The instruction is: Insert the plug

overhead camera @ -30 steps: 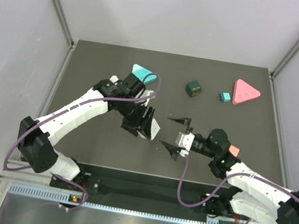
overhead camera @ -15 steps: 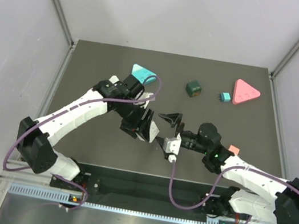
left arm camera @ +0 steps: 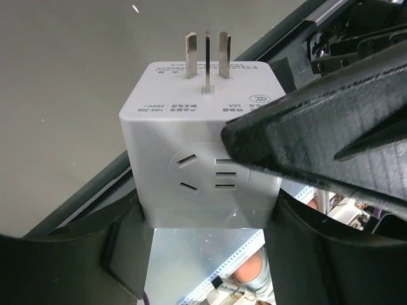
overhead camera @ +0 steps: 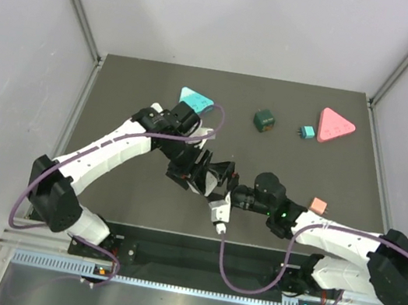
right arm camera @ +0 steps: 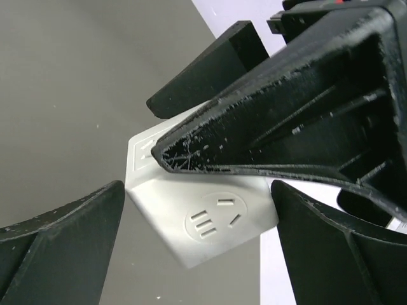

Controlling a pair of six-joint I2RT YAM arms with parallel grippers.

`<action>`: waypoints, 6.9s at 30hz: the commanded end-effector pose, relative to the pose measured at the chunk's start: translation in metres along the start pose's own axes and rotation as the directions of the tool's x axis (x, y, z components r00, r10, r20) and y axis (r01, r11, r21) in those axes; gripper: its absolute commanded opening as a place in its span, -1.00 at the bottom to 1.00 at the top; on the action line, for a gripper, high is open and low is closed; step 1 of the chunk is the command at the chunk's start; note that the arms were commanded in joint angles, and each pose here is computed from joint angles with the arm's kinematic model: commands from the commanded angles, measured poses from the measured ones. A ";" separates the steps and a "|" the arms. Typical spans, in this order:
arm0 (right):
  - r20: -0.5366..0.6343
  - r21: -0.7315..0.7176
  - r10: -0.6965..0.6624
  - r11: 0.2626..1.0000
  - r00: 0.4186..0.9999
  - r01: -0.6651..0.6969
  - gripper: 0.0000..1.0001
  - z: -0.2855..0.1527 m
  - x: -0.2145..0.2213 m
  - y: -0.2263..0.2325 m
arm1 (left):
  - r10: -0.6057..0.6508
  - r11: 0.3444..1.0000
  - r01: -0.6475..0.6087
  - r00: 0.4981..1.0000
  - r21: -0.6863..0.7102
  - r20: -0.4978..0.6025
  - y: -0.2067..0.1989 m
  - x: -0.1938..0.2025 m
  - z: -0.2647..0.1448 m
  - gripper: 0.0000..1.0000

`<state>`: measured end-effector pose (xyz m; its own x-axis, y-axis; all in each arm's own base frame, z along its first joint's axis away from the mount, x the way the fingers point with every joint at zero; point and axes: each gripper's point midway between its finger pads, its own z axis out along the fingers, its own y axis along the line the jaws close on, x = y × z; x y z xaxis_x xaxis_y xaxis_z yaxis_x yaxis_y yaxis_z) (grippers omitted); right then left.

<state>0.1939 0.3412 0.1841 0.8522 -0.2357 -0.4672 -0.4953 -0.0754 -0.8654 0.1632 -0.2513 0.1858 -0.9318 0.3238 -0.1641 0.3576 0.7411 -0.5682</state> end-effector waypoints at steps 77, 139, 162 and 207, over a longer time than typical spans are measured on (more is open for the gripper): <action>0.329 0.267 0.588 0.692 0.739 -0.670 -1.00 0.008 -0.021 -0.075 | -0.213 0.973 0.166 0.911 0.160 0.352 -0.003 -0.048 -0.049 0.31; 0.455 0.399 0.713 0.372 0.533 -0.838 0.99 -0.060 -0.009 -0.083 | -0.160 0.794 0.404 0.859 -0.454 0.486 0.319 -0.162 -0.118 -1.00; 0.440 0.372 0.724 0.391 0.530 -0.842 0.99 -0.052 -0.010 -0.079 | -0.156 0.789 0.403 0.861 -0.464 0.484 0.333 -0.162 -0.105 -1.00; 0.436 0.386 0.731 0.375 0.525 -0.843 0.99 -0.052 -0.004 -0.078 | -0.276 0.679 0.456 0.885 -0.576 0.375 0.373 -0.111 -0.026 -1.00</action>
<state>0.2174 0.2997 0.2427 0.1325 0.1958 -0.9717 -0.8429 0.5380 -0.0065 0.4545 -0.0040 0.0991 -0.8196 -0.1335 -0.5572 -0.1070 0.9910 -0.0800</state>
